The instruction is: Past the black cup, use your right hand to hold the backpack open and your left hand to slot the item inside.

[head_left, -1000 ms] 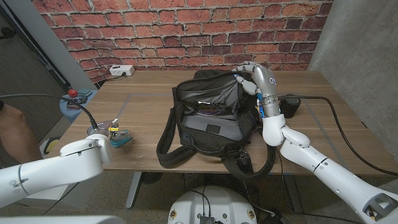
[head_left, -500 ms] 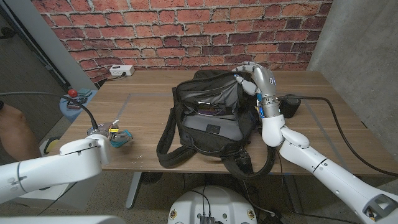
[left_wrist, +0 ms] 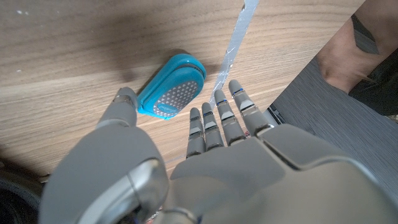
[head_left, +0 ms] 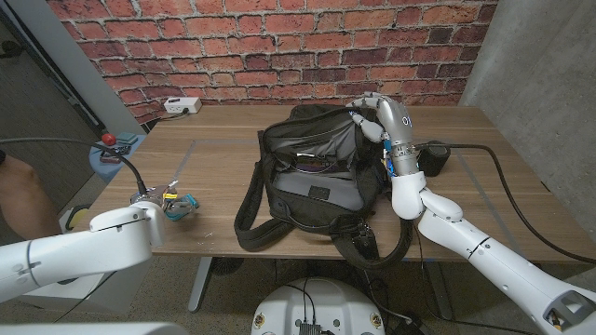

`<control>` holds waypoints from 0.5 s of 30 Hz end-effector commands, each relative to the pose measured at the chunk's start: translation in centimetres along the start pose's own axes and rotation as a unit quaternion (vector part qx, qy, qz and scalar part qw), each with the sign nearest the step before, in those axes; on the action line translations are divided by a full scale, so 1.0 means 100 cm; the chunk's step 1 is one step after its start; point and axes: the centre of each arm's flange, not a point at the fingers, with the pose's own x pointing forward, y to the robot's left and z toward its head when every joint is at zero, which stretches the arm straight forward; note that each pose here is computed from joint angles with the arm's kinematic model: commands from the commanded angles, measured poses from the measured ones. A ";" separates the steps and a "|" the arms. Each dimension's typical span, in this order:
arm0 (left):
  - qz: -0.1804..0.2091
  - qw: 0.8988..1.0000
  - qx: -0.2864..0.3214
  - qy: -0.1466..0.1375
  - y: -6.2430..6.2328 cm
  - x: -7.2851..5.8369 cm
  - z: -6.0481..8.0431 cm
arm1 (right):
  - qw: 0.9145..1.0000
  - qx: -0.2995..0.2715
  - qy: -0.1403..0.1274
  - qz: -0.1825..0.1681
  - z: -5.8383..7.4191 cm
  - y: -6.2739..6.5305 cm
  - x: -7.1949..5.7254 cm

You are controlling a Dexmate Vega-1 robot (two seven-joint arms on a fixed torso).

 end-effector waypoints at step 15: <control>0.014 1.000 0.021 -0.007 -0.007 0.016 0.017 | 1.000 -0.002 0.006 -0.004 -0.002 0.001 0.003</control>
